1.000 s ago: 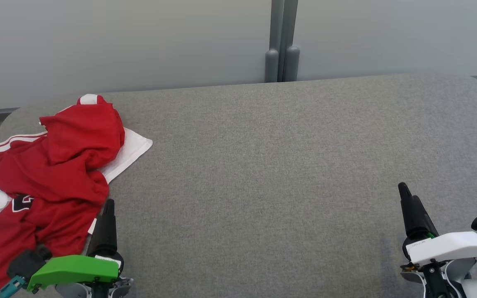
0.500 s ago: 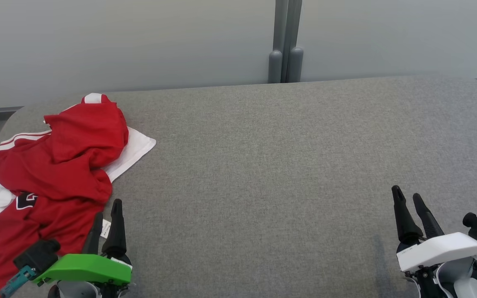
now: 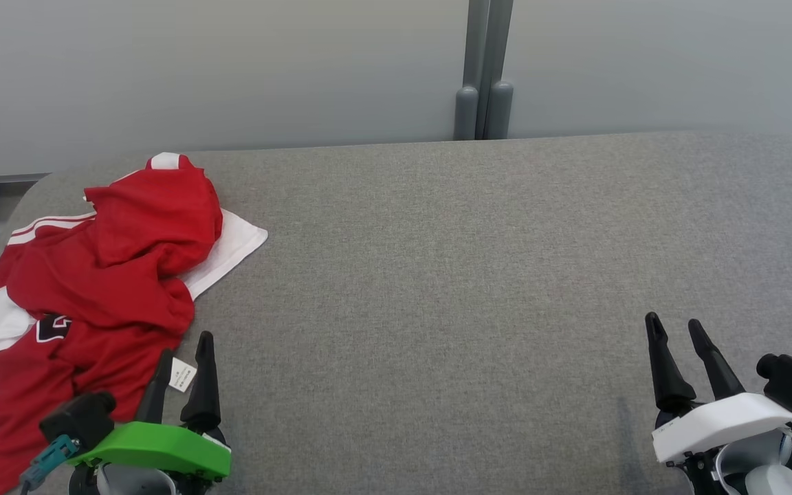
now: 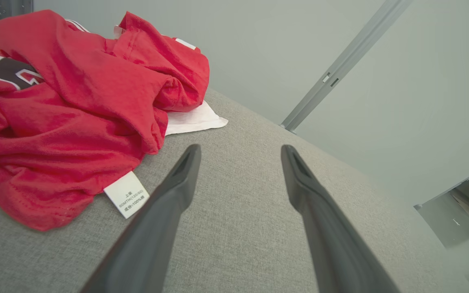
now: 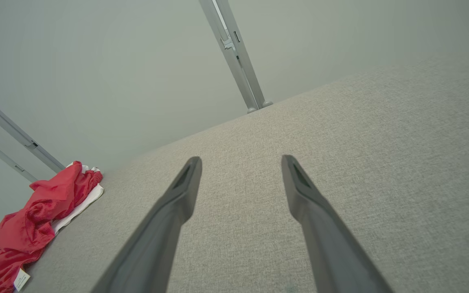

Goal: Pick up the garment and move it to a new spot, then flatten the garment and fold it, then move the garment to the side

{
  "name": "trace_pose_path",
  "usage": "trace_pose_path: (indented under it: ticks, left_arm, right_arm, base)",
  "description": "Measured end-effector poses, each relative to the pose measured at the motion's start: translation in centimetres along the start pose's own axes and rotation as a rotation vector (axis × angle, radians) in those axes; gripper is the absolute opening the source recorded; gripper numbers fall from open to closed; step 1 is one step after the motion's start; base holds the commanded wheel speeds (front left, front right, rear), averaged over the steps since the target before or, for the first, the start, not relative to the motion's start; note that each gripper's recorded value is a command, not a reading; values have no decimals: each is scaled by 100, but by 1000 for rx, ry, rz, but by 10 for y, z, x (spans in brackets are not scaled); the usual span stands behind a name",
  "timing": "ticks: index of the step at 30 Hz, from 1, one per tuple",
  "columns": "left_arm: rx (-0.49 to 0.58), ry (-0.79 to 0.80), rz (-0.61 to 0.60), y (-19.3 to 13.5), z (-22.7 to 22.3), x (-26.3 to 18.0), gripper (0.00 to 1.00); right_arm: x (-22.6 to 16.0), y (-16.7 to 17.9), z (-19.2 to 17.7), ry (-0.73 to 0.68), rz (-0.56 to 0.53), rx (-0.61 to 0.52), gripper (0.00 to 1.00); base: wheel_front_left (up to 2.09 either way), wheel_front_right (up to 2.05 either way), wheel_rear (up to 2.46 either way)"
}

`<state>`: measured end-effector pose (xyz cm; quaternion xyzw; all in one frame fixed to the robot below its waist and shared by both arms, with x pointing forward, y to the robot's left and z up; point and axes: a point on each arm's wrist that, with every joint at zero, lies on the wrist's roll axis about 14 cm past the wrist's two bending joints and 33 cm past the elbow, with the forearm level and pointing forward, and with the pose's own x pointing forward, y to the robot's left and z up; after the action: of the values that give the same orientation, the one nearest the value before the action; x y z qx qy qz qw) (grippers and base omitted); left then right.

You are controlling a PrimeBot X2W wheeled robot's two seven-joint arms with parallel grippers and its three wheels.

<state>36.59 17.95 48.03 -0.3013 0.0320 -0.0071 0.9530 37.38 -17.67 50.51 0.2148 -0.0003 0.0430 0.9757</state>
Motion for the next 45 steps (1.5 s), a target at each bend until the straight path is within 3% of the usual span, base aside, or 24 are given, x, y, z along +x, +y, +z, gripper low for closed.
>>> trace_pose_path:
  ticks: [17, 45]
  left_arm:
    - [186, 16, -11, 6, -5, -3, 100]
    - [444, 27, -23, 17, -8, -10, 100]
  right_arm:
    - [-6, -8, -2, 4, 1, -184, 100]
    - [-7, -1, 0, -30, 42, -338, 100]
  base:
    - [0, 0, 0]
    - [0, 0, 0]
